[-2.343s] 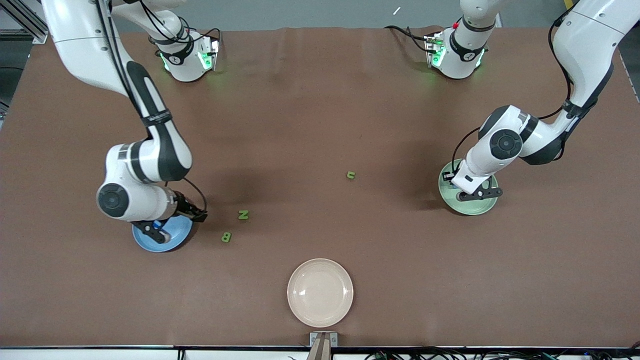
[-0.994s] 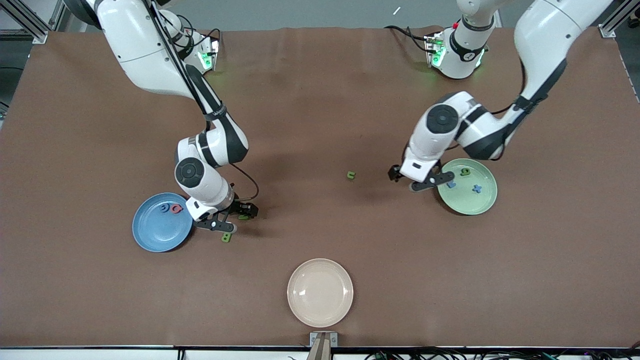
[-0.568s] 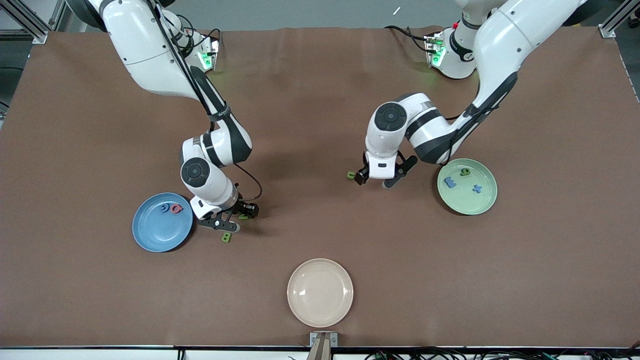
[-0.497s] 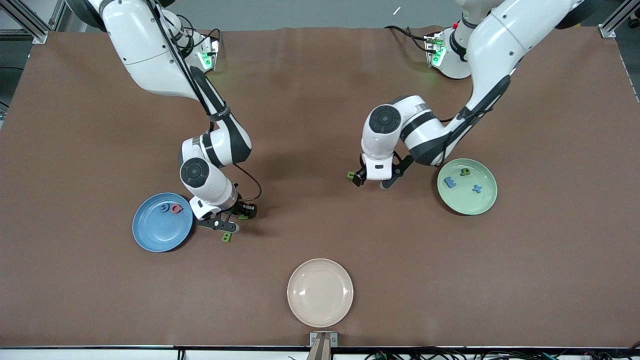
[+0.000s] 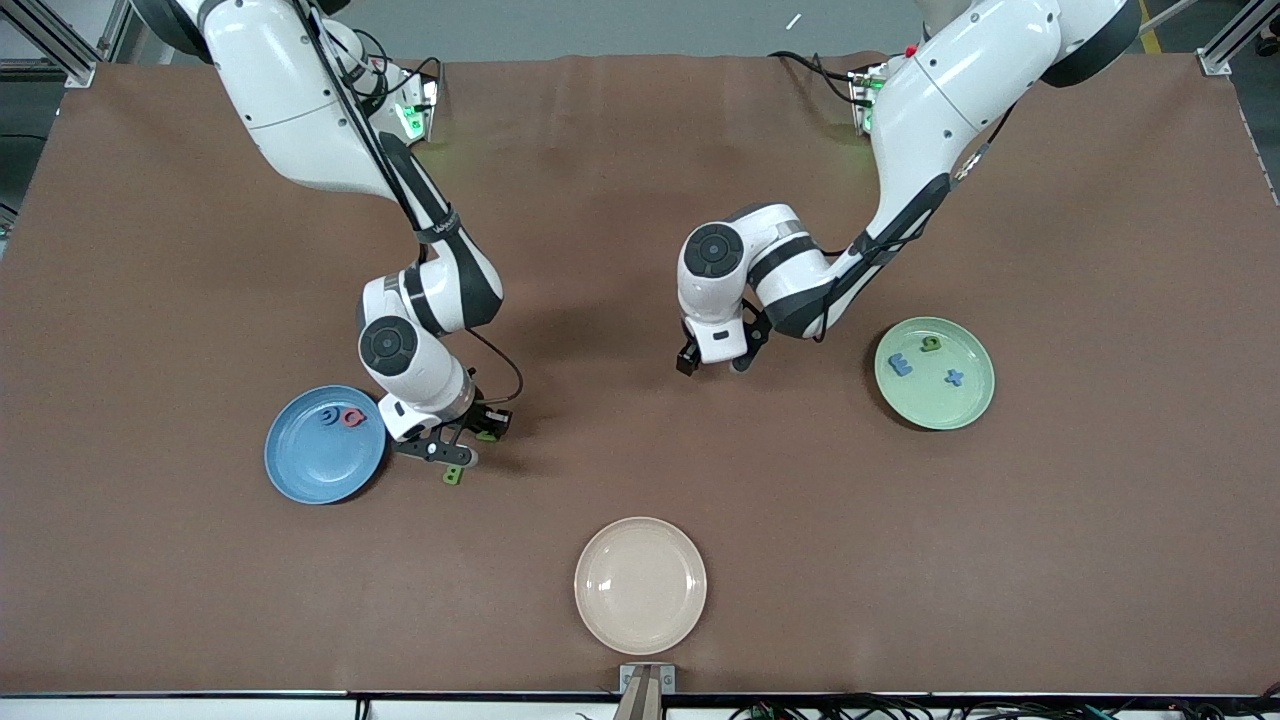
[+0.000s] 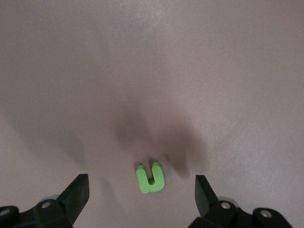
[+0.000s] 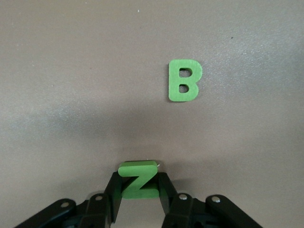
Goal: Sort uppercase to blue plate, lowercase to green plate
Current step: 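Grasp the u with the left gripper while the right gripper drops Z in blue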
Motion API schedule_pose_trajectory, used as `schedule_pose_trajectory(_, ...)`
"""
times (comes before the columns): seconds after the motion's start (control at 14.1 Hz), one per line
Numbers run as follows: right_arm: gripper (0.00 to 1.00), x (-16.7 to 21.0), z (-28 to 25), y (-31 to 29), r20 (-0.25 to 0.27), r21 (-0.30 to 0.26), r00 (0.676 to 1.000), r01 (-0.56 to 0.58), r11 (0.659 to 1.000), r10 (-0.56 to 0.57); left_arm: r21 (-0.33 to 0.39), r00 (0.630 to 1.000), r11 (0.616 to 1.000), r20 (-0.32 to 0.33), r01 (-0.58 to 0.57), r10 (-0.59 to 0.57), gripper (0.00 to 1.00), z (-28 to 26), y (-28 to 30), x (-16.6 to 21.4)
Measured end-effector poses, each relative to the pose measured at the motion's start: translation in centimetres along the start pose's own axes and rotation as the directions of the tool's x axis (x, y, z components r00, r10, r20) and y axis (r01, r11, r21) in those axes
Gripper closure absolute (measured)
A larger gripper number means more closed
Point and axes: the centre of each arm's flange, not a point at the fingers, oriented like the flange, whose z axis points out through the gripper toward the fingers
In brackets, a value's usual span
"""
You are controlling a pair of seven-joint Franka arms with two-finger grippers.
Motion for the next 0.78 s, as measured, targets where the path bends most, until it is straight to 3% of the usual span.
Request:
schedule_pose_trajectory(0.21, 0.63, 0.2, -0.2, 0.1, 0.005, -0.003, 1.0, -0.009, 1.0, 0.009, 0.006, 1.0, 1.0, 0.012, 0.011, -0.011, 0.1, 0.8, 0.2, 0.2)
schedule_pose_trajectory(0.57, 0.64, 3.9, -3.9, 2.7, 0.112, -0.071, 0.992, -0.047, 0.996, 0.054, 0.0, 1.0, 1.0, 0.029, 0.012, -0.012, 0.28, 1.3, 0.5, -0.1)
schedule_pose_trajectory(0.64, 0.64, 5.0, -5.4, 3.5, 0.126, -0.077, 0.991, -0.037, 0.996, 0.047, -0.001, 1.0, 1.0, 0.029, 0.011, -0.011, 0.28, 1.3, 0.5, -0.1)
schedule_pose_trajectory(0.78, 0.64, 6.7, -8.1, 5.6, 0.149, -0.081, 0.989, 0.0, 0.997, 0.012, -0.007, 0.999, 1.0, 0.031, 0.012, -0.011, 0.41, 1.1, 0.7, -0.2)
